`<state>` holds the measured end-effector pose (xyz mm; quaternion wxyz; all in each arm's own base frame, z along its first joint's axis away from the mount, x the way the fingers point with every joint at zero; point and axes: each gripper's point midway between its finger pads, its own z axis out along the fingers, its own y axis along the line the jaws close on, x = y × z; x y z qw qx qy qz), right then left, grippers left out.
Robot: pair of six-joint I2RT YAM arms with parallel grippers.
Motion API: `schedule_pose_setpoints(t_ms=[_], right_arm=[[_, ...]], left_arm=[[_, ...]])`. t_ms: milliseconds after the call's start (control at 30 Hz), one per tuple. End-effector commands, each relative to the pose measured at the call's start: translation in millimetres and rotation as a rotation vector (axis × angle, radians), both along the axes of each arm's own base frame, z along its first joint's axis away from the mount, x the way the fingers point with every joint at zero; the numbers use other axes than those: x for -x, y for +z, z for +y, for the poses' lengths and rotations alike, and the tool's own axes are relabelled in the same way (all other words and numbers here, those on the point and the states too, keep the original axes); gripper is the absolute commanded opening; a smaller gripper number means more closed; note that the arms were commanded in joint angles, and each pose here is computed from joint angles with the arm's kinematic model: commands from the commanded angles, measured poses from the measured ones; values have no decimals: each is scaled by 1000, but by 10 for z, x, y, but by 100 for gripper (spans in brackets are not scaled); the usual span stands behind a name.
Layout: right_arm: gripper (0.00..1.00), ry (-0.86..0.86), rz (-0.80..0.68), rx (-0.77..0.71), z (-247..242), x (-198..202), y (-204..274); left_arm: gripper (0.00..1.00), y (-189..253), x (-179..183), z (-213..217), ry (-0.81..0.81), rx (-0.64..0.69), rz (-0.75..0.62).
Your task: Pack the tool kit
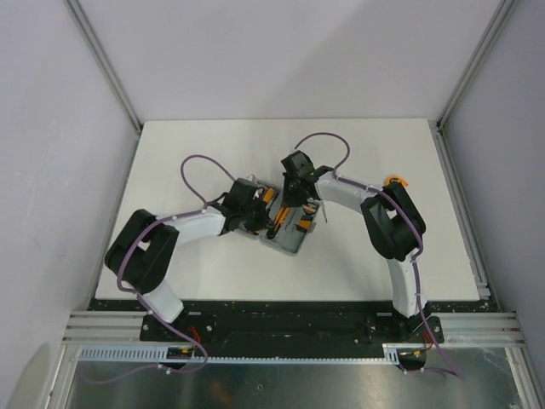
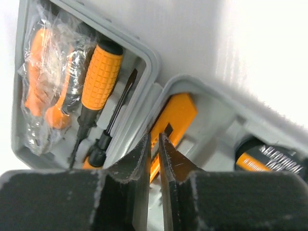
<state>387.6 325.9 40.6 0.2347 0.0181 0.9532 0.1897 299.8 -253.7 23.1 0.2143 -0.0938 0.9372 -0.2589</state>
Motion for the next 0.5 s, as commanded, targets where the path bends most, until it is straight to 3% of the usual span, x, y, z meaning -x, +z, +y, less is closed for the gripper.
schedule_pose_setpoints(t_ms=[0, 233, 467], right_arm=[[18, 31, -77, 134, -245, -25, 165], [20, 81, -155, 113, -71, -136, 522], [24, 126, -141, 107, 4, 35, 617]], left_arm=[[2, -735, 1156, 1181, -13, -487, 420], [21, -210, 778, 928, -27, -377, 239], [38, 115, 680, 844, -35, -319, 140]])
